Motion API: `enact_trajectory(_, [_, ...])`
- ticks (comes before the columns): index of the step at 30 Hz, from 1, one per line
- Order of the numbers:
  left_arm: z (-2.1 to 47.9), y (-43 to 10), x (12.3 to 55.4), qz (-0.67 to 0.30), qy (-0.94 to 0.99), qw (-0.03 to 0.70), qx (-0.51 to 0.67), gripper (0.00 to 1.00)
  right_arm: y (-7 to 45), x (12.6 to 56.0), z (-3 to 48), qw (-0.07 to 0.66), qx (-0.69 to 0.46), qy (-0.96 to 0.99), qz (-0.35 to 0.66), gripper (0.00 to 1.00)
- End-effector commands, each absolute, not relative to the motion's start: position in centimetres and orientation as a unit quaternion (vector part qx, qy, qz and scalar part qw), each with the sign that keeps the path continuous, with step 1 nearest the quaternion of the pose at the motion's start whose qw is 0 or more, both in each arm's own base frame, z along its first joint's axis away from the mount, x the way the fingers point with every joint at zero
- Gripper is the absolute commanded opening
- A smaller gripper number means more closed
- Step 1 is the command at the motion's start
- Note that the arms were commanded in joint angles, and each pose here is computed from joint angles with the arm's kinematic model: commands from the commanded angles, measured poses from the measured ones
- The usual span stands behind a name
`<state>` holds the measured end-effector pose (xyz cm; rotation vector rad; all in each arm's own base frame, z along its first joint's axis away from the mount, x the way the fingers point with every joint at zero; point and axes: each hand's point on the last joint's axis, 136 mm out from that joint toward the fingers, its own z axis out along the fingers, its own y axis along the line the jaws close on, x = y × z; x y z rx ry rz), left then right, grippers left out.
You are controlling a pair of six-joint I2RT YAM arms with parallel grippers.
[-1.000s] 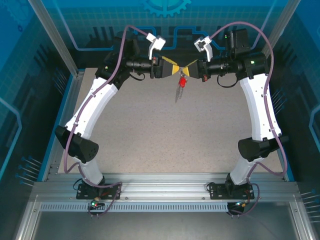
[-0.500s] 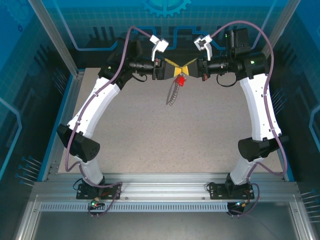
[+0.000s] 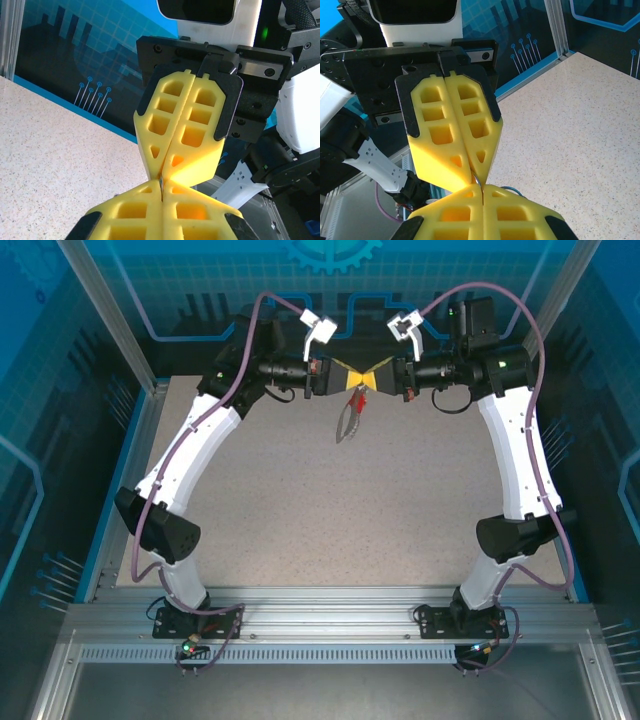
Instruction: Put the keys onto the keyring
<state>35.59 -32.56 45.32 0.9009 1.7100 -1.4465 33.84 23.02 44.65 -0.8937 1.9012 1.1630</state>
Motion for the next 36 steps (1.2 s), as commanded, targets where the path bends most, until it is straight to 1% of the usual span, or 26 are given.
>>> enact_trajectory(1, [47.4,-32.9,34.4,-0.573,0.631,0.368,0.373,0.0,23.5,33.0,45.4,0.362,-0.353,0.726,0.466,0.0])
enact_trajectory(5, [47.7,-33.0,34.3,-0.579,0.626,0.37,0.37,0.0,23.5,33.4,46.0,0.368,-0.346,0.722,0.472,0.0])
enact_trajectory(6, [47.8,-33.0,34.4,-0.579,0.625,0.373,0.366,0.0,23.4,33.4,46.4,0.37,-0.343,0.719,0.478,0.04])
enact_trajectory(7, [48.0,-33.0,34.7,-0.576,0.624,0.385,0.36,0.0,23.1,33.5,46.9,0.374,-0.335,0.717,0.484,0.15])
enact_trajectory(8, [48.2,-32.8,35.1,-0.572,0.624,0.401,0.351,0.0,22.6,33.7,47.6,0.383,-0.328,0.713,0.487,0.23])
enact_trajectory(9, [48.5,-32.7,35.3,-0.572,0.621,0.412,0.343,0.0,22.1,33.9,48.1,0.392,-0.32,0.712,0.487,0.3])
enact_trajectory(11, [49.3,-32.3,35.9,-0.574,0.612,0.436,0.324,0.0,20.6,34.1,49.5,0.419,-0.297,0.705,0.489,0.38])
enact_trajectory(13, [49.9,-32.1,36.2,-0.578,0.607,0.448,0.312,0.0,19.1,34.4,50.4,0.442,-0.273,0.702,0.487,0.42])
enact_trajectory(17, [51.0,-32.1,36.2,-0.59,0.593,0.454,0.306,0.0,17.2,34.9,50.0,0.479,-0.225,0.714,0.459,0.47])
enact_trajectory(21, [51.9,-32.2,36.3,-0.598,0.585,0.459,0.3,0.0,16.6,35.1,48.2,0.489,-0.191,0.726,0.444,0.51])
enact_trajectory(25, [52.6,-32.1,36.2,-0.603,0.578,0.462,0.297,0.0,18.1,34.5,46.2,0.479,-0.189,0.735,0.44,0.55])
enact_trajectory(29, [53.0,-32.1,36.2,-0.603,0.577,0.465,0.296,0.0,20.5,33.7,44.8,0.471,-0.21,0.747,0.419,0.57])
enact_trajectory(36, [53.0,-32.1,36.0,-0.605,0.577,0.463,0.295,0.0,21.5,34.0,44.7,0.477,-0.215,0.749,0.407,0.58])
